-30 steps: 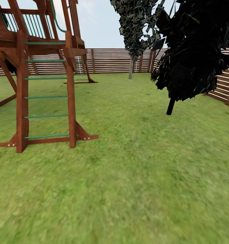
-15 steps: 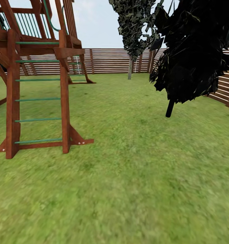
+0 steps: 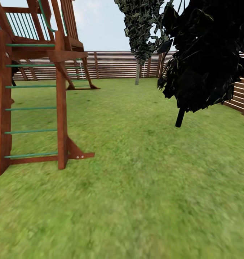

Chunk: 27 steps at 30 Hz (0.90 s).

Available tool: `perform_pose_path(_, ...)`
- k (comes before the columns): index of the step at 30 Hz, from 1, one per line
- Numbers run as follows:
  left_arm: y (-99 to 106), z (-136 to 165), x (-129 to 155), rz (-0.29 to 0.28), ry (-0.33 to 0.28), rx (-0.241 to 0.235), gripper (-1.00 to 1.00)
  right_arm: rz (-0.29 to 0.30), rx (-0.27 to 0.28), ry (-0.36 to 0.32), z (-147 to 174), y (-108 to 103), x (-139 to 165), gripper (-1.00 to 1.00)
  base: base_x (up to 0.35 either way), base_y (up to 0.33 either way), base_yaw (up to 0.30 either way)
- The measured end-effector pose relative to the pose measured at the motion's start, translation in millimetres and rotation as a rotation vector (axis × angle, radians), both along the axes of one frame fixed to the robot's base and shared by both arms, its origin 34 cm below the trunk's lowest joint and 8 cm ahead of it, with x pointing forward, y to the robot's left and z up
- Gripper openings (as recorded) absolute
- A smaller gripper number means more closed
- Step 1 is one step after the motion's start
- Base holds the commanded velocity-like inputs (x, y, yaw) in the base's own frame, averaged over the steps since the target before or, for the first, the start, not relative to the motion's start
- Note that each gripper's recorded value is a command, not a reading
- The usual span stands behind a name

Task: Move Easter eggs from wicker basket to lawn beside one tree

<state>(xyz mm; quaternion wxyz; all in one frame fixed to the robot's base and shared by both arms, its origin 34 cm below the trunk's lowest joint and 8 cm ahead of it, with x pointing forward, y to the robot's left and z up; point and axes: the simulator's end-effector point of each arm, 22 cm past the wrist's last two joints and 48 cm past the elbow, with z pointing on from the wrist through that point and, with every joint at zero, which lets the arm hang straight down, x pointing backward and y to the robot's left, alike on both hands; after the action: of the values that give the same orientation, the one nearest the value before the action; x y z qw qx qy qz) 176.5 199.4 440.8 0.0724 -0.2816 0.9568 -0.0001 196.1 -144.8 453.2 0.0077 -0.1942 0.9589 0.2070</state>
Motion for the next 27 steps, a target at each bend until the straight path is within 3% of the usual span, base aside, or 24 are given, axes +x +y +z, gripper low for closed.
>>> perform_pose_path(12, 0.0, 0.0, 0.0, 0.0, 0.0, 0.0, 1.0, 0.001, 0.0, 0.0, 0.0, 0.0, 0.0, 1.0, 0.309, -0.201, 0.004)
perform_pose_path(27, 0.0, 0.0, 0.0, 0.0, 0.0, 0.0, 1.0, 0.002, -0.001, 0.001, -0.1, -0.1, -0.3, 1.0, 0.309, -0.201, 0.147)
